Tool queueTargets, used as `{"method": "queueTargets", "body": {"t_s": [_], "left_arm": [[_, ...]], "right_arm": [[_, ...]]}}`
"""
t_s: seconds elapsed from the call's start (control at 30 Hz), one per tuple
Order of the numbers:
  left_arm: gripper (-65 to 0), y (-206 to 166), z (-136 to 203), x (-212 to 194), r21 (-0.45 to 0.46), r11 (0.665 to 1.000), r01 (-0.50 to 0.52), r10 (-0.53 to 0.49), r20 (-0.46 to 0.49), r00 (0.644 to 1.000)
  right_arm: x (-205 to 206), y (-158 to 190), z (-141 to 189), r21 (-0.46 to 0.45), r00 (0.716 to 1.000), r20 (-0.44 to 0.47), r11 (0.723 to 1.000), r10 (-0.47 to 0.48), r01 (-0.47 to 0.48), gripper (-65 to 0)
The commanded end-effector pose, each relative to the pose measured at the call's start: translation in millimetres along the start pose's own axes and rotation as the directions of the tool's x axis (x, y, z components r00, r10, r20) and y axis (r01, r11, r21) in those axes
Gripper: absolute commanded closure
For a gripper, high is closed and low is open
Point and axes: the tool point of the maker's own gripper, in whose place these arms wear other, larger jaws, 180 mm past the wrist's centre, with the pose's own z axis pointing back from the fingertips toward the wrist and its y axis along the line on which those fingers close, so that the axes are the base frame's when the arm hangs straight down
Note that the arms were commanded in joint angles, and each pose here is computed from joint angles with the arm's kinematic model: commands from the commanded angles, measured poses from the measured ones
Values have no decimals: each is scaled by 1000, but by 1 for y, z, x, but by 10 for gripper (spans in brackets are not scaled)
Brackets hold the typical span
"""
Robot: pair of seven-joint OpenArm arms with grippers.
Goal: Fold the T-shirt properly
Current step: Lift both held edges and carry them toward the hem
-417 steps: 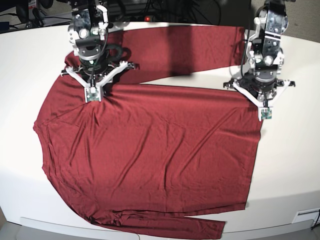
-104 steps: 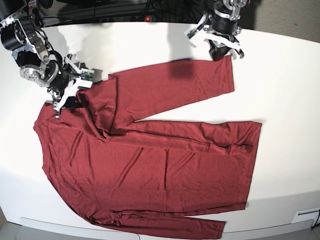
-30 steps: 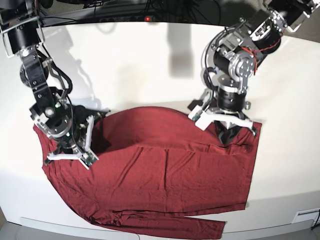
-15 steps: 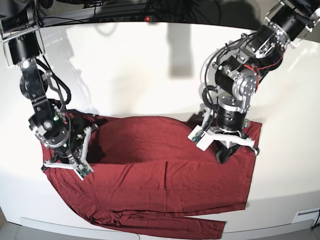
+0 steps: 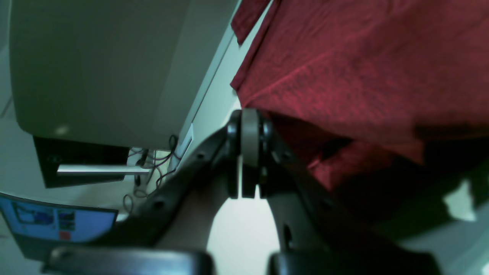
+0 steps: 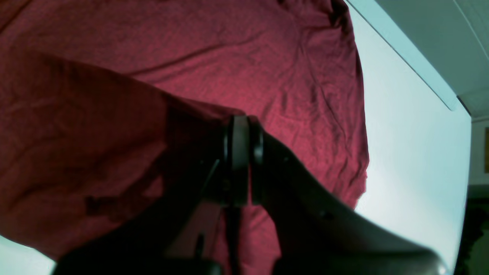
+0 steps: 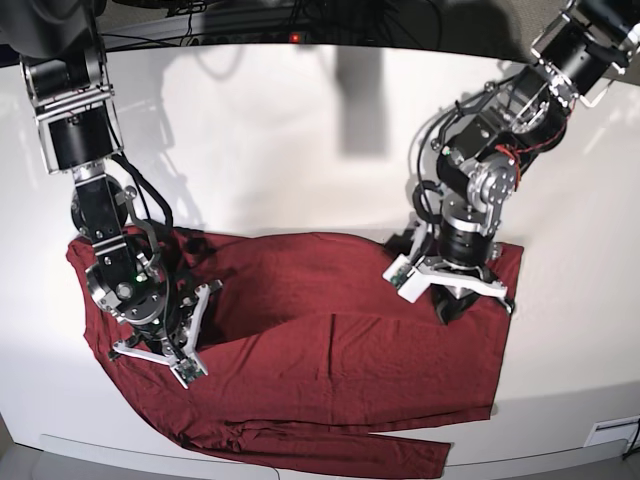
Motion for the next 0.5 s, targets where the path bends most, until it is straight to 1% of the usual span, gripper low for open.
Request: {"method": "queueTargets", "body": {"t_s": [0.0,0.07,0.13,0.2,0.3,0.4,0.47], "left_arm": [[0,22,-7,10,62,998,3,-5,33,999],[0,27,-13,8,74,997,12,-14,27,1000],[0,30,-19,7,72,997,-1,-1,19,1000],[0,30,-25,5,48,999,-20,20,10,1000],[0,23,-33,-1,-2,1000,-15,15,-9,1000],[0,23,-41,-10,-9,1000,-8,8,-32,999],[0,23,-46,-16,-12,1000,-5,4,-49,999]], "right_arm": [[20,-21,3,-51,999,50,999,7,-5,0],[19,-23,4,-59,999,45,998,19,-16,0],[20,-24,4,-61,999,47,998,18,-15,0],[22,-24,4,-62,999,51,998,18,-15,0],[23,-27,3,-68,998,59,998,15,-11,0],[22,-30,-3,-73,998,57,997,-3,8,0],[18,-32,-10,-71,999,40,997,-20,22,0]]}}
